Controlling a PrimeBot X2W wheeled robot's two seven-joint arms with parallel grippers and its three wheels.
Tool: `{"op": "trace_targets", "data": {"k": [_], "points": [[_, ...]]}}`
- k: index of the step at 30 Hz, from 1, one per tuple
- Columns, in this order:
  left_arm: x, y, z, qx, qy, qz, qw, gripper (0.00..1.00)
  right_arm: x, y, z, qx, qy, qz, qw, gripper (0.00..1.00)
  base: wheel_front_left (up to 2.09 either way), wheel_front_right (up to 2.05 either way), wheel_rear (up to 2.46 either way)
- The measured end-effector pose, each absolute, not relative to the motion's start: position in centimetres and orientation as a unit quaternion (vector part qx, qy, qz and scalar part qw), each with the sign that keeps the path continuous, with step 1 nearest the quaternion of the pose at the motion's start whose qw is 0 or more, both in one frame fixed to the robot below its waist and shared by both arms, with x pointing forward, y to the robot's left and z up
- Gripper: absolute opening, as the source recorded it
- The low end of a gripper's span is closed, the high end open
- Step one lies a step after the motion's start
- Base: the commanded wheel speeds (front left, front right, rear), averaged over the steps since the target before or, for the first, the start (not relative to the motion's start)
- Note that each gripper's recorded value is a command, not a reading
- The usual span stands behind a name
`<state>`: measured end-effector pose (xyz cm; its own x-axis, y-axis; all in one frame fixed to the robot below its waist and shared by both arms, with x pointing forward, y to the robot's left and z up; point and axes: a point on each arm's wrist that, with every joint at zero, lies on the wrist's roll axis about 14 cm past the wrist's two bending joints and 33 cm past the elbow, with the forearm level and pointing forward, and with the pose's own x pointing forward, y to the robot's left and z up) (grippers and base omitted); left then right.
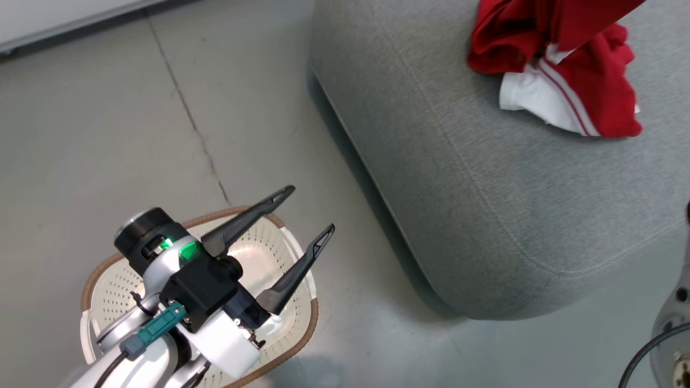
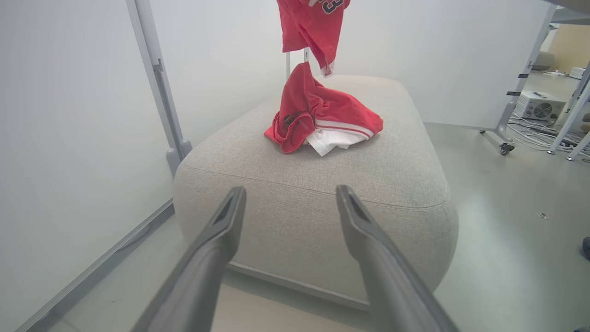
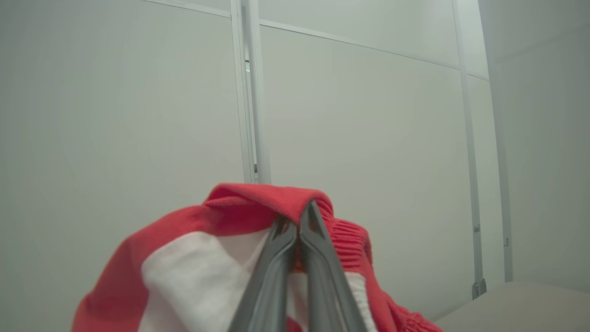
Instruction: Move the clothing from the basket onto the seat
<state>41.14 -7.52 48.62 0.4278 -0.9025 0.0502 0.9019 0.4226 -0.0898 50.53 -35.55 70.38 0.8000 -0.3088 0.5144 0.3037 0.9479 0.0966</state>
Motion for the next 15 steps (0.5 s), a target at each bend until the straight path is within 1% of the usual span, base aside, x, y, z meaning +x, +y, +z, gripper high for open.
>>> {"op": "trace_targets", "data": {"k": [3, 4, 5, 10, 15], "points": [[42.3, -6.8, 47.9, -0.053, 0.002, -0.528, 0.848, 1.0, 52.3, -37.5, 68.3, -0.003, -0.245, -0.189, 0.951, 0.0, 0.0, 0.0, 0.0], [42.3, -6.8, 47.9, -0.053, 0.002, -0.528, 0.848, 1.0, 52.3, -37.5, 68.3, -0.003, -0.245, -0.189, 0.951, 0.0, 0.0, 0.0, 0.0], [42.7, -6.5, 47.6, -0.053, 0.004, -0.526, 0.849, 1.0, 52.9, -38.0, 66.9, -0.002, -0.229, -0.197, 0.953, 0.0, 0.0, 0.0, 0.0], [44.6, -5.3, 45.4, -0.055, 0.013, -0.514, 0.856, 1.0, 55.5, -38.8, 56.7, 0.006, -0.107, -0.218, 0.97, 0.0, 0.0, 0.0, 0.0], [45.1, -4.5, 42.6, -0.062, 0.038, -0.509, 0.858, 1.0, 55.6, -38.7, 48.3, 0.033, -0.02, -0.237, 0.971, 0.0, 0.0, 0.0, 0.0]]}}
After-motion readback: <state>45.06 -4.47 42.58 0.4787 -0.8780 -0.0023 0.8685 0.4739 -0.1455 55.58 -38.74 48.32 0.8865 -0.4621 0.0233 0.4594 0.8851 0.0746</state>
